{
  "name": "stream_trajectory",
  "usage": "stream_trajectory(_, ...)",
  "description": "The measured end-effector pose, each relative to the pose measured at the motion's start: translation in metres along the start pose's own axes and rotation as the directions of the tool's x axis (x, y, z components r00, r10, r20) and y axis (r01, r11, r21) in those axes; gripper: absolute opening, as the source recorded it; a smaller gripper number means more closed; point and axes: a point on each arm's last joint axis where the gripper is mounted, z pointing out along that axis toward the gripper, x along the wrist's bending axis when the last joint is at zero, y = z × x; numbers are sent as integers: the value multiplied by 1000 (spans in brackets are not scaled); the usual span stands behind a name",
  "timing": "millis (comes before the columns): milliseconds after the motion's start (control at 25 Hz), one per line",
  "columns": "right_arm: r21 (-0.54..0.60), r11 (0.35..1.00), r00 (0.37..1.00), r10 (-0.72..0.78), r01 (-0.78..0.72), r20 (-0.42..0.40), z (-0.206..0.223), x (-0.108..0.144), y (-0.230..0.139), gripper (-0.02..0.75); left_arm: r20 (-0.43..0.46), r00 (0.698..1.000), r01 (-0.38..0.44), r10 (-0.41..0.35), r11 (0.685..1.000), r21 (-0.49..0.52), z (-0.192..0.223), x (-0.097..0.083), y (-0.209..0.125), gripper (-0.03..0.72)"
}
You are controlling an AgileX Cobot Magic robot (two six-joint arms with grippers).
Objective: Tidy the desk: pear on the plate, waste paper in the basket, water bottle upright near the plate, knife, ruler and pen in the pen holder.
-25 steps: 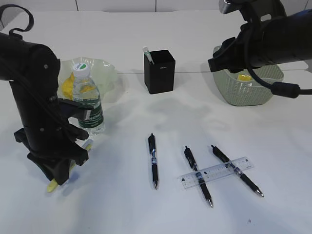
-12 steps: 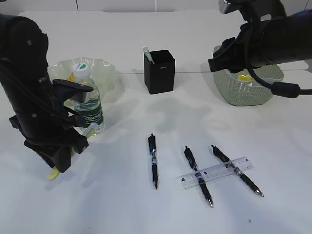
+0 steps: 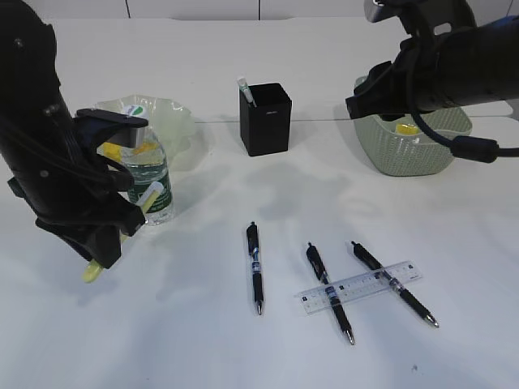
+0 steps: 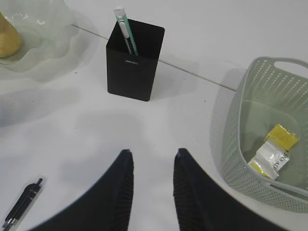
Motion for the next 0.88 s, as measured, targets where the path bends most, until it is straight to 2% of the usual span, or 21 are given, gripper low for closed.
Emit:
stream_trajectory(320, 0, 1000, 1000, 0, 0, 0, 0, 0, 0, 218, 7, 1000, -3, 4, 985, -173, -24, -2, 3, 125)
stream_trajectory(520, -7, 1000, 1000, 0, 0, 0, 0, 0, 1, 218, 9, 1000, -3, 6, 969, -248, -33, -3, 5, 125)
stream_trajectory(880, -22, 1000, 1000, 12, -12, -3, 0, 0, 2, 218, 12, 1000, -4, 9, 922, -388, -50, -4, 10, 125)
